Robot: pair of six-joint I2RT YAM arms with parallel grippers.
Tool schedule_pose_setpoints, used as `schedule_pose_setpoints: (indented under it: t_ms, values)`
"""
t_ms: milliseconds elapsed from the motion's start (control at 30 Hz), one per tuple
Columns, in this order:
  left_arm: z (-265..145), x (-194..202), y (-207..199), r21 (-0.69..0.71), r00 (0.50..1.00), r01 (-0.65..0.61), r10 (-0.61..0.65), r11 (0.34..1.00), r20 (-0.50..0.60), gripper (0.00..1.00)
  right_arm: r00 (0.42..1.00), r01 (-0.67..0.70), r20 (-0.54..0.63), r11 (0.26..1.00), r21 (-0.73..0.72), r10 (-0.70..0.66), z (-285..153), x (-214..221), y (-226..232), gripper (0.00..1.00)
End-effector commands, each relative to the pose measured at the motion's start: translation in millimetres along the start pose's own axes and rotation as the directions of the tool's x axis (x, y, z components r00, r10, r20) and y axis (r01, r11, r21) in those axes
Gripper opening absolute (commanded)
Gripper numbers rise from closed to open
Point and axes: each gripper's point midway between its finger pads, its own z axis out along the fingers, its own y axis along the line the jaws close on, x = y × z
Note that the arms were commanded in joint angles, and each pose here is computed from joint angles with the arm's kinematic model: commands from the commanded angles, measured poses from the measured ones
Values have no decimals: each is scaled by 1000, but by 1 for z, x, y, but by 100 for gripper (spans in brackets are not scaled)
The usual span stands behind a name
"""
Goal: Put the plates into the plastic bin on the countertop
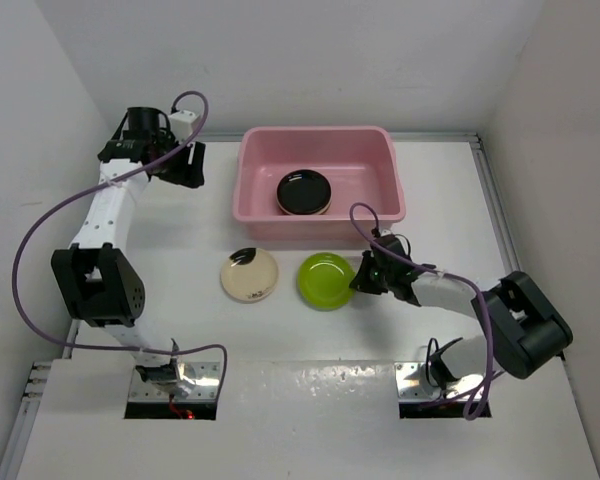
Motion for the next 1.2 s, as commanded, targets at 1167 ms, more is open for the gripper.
schedule_pose_setpoints:
  t_ms: [1167]
  values:
    - [-40,31,71,-112,984,171,-165,979,62,69,956,39,292,974,-222,28,45,-304,121,0]
